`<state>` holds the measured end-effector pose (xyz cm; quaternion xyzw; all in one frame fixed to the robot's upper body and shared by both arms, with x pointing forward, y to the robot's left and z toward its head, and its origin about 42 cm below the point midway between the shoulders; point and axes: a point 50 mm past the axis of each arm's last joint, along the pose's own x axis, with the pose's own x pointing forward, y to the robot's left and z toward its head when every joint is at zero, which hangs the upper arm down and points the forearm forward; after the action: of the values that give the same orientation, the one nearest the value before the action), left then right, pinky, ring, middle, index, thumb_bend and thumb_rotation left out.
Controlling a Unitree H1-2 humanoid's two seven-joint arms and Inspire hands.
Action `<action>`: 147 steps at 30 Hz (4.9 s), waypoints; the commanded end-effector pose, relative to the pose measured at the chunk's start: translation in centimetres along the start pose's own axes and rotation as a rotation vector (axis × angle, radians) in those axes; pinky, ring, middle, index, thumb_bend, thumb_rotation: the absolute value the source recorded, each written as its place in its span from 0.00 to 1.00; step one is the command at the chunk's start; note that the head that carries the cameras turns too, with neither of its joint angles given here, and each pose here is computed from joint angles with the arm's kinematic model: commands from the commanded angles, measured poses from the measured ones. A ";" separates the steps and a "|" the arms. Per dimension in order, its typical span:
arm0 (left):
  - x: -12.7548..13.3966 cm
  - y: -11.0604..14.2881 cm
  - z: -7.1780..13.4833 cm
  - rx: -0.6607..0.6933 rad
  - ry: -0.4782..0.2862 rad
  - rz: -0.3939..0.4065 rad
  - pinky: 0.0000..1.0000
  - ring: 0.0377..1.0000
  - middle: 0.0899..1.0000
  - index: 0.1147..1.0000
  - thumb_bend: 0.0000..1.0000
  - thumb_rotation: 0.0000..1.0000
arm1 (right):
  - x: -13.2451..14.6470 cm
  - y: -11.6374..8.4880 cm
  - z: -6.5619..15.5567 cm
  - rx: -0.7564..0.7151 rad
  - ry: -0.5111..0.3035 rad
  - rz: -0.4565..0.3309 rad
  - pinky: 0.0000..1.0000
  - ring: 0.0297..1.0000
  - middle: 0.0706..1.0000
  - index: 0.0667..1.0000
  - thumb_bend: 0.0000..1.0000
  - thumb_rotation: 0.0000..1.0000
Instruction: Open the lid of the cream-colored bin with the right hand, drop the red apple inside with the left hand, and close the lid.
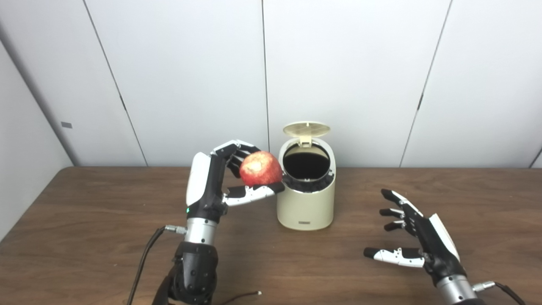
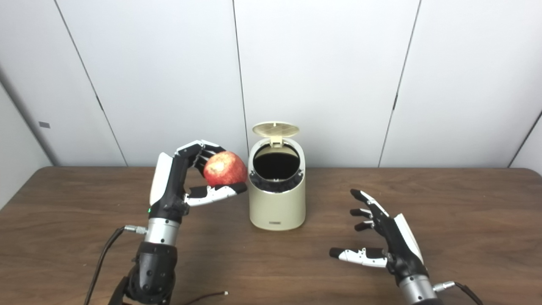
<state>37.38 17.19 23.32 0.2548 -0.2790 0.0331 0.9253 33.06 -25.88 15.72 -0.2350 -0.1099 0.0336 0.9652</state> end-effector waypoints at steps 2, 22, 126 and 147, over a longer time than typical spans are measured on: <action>2.3 0.1 2.7 -0.019 -0.132 0.027 0.34 0.38 0.44 0.41 0.53 0.00 | 1.1 -0.8 1.5 -0.011 -0.084 -0.035 0.61 0.77 0.89 0.87 0.76 0.17; 5.7 -3.2 3.3 0.029 -0.193 0.046 0.30 0.35 0.43 0.41 0.53 0.00 | 1.4 -0.5 1.8 -0.009 -0.100 -0.042 0.60 0.77 0.89 0.87 0.76 0.14; 5.7 -5.5 -0.5 0.072 -0.215 0.215 0.47 0.53 0.56 0.58 0.74 0.22 | 0.5 0.1 1.6 -0.008 -0.106 -0.059 0.60 0.75 0.88 0.83 0.73 0.17; 2.9 4.0 -5.4 -0.366 0.050 0.033 0.59 0.66 0.72 0.77 0.70 0.27 | 1.8 -1.8 0.9 0.023 -0.172 -0.072 0.64 0.76 0.88 0.85 0.71 0.17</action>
<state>41.20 23.02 21.37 0.0849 -0.2386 0.0056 0.9674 33.62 -26.90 15.30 -0.2212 -0.1423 0.0200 0.9646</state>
